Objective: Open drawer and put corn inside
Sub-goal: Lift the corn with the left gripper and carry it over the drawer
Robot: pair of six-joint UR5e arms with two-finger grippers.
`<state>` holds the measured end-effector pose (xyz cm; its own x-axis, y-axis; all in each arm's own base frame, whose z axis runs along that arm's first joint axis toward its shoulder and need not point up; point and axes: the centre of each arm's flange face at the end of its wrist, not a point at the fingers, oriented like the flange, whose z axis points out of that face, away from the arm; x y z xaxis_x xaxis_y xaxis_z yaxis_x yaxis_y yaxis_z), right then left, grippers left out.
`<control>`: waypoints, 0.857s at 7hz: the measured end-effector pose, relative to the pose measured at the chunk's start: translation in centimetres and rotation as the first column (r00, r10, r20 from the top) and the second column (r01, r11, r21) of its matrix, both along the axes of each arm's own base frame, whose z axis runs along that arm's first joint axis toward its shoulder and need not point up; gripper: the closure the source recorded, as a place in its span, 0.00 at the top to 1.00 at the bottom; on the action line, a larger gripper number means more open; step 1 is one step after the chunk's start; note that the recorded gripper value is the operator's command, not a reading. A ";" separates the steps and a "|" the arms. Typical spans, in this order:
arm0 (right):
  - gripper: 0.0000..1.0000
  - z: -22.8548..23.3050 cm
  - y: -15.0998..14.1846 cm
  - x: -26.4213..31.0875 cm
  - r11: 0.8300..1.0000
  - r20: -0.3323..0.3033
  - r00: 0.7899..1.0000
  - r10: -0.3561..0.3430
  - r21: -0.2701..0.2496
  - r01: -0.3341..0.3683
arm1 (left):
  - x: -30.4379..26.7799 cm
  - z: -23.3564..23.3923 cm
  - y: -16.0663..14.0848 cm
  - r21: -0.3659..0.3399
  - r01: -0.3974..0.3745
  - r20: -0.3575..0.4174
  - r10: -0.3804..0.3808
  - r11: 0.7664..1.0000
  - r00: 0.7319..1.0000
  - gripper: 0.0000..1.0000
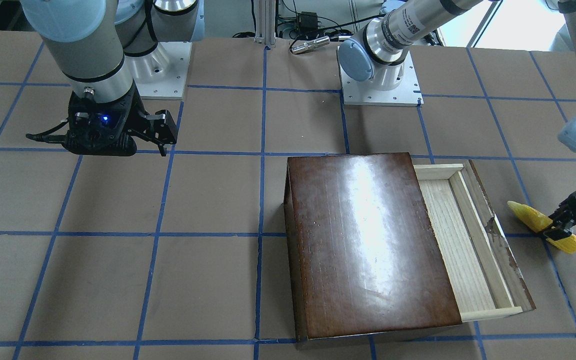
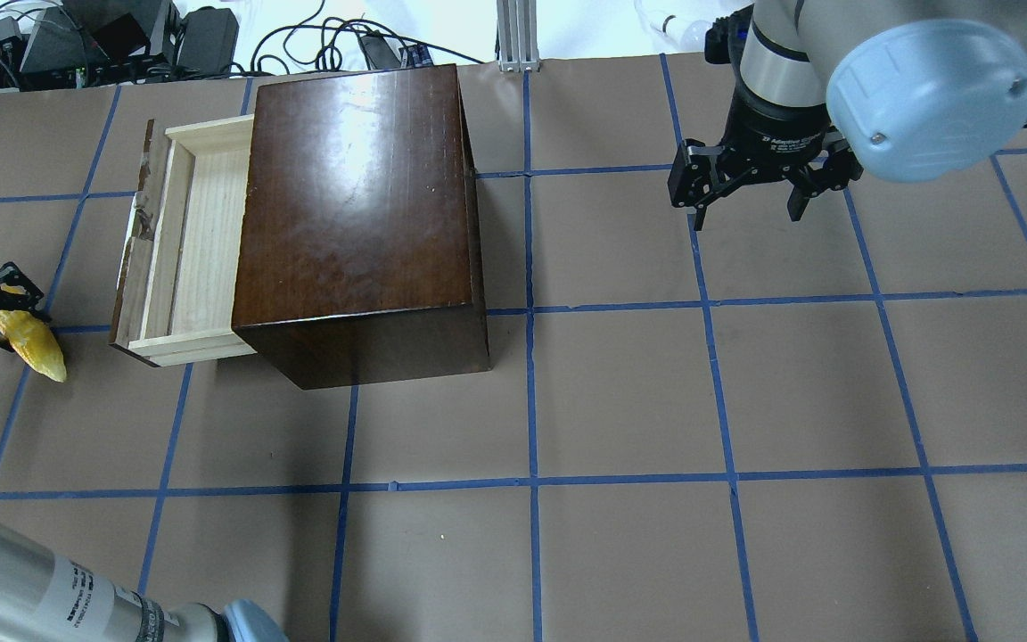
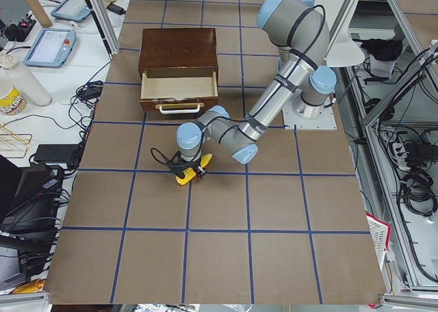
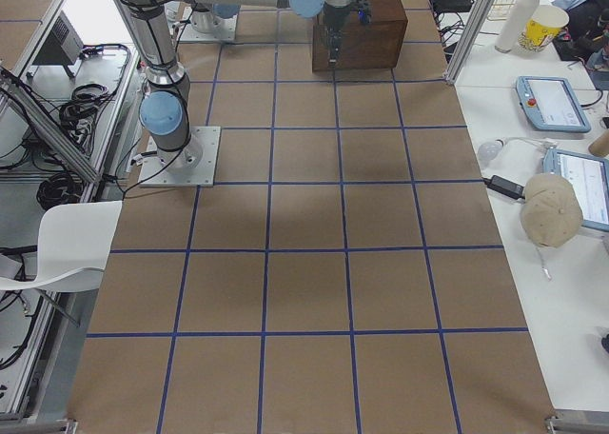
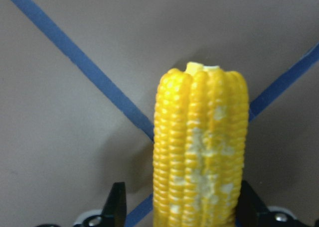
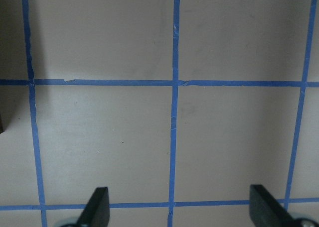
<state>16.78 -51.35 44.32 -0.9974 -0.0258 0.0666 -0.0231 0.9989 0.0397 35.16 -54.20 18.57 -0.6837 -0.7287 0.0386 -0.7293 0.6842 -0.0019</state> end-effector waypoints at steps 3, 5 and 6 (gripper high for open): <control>1.00 0.0 0.0 0.0 1.000 0.000 1.000 0.000 0.001 0.000 | -0.3 1.5 -0.3 -0.019 0.012 0.014 -0.011 1.000 1.000 0.00; 1.00 0.0 0.0 0.0 1.000 0.000 1.000 0.000 0.001 0.000 | -0.9 5.9 -1.9 -0.047 0.106 0.052 -0.104 0.993 0.993 0.00; 1.00 0.0 0.0 0.0 1.000 0.000 1.000 0.000 0.001 0.000 | -1.0 8.8 -2.8 -0.043 0.169 0.054 -0.166 0.985 0.985 0.00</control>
<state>16.78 -51.34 44.32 -0.9974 -0.0258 0.0667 -0.0231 0.9989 0.0403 34.14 -56.99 27.35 -0.7979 -0.6019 0.0334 -0.6026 0.7949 -0.0708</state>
